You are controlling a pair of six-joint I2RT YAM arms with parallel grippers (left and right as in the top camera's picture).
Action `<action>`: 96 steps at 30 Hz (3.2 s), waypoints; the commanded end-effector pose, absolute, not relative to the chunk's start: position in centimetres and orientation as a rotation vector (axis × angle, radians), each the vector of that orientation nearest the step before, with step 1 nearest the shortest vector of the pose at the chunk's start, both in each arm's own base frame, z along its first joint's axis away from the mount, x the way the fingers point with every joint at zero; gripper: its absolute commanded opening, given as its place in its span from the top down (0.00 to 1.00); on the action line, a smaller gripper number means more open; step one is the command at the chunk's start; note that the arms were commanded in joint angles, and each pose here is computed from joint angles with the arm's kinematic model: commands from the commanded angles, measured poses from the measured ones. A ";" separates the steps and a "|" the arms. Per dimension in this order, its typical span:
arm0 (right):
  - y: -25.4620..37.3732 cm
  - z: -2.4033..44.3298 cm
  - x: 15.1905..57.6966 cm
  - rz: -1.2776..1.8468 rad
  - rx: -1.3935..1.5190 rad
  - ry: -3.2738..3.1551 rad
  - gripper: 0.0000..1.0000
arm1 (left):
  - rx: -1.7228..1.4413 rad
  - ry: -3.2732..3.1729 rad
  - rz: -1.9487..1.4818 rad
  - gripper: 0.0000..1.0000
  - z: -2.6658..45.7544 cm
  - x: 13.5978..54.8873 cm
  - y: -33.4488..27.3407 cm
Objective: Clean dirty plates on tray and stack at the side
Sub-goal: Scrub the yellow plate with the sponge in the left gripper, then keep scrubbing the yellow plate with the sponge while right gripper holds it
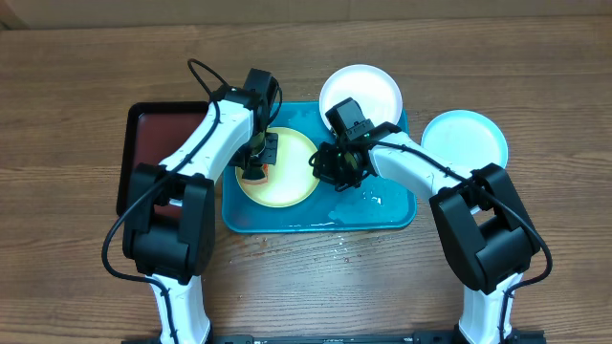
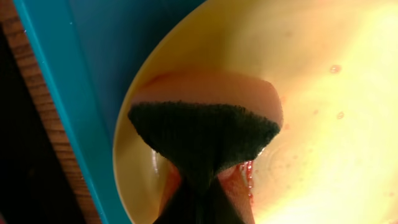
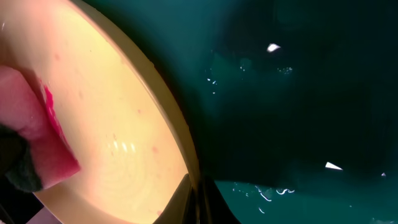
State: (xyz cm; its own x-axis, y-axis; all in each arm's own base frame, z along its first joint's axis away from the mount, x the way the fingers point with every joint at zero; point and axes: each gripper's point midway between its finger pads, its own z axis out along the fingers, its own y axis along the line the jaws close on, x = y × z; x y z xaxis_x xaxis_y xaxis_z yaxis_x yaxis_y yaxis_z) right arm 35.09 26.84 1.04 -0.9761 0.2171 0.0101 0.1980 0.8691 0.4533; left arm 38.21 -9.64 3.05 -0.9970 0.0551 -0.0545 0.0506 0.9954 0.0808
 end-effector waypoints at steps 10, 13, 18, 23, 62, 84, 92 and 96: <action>26.3 -0.3 35.1 0.648 0.350 3.013 0.96 | 0.578 2.998 -0.468 0.96 4.0 36.8 -17.2; 26.2 -0.3 35.1 0.648 0.350 3.013 0.96 | 0.504 3.003 -0.336 0.96 3.7 37.8 -15.9; 26.2 -0.3 35.1 0.648 0.351 3.014 0.96 | 0.244 2.989 0.119 0.96 3.4 39.7 -10.9; 26.2 -0.3 35.1 0.647 0.351 3.014 0.96 | 0.088 2.904 0.416 0.96 4.3 40.8 -7.4; 26.2 -0.3 35.1 0.645 0.347 3.017 0.96 | 0.066 2.725 0.460 0.96 5.5 44.3 -8.0; 26.2 -0.3 35.1 0.646 0.346 3.016 0.96 | 0.617 2.760 -0.247 0.96 4.6 42.5 -17.5; 26.2 -0.3 35.1 0.645 0.346 3.016 0.96 | 0.882 2.890 -0.266 0.96 3.6 37.7 -16.4; 26.2 -0.3 35.1 0.645 0.346 3.015 0.96 | 0.943 2.971 -0.266 0.96 3.4 35.5 -15.7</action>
State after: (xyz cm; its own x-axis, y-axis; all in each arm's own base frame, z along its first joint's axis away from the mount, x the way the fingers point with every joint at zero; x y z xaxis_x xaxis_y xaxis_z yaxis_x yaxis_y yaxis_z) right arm 35.10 26.70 0.99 -0.9756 0.2192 0.0086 0.1999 0.8719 0.4470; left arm 36.67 -15.39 2.93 -0.8608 0.5029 -0.0778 0.5089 0.8505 -0.1330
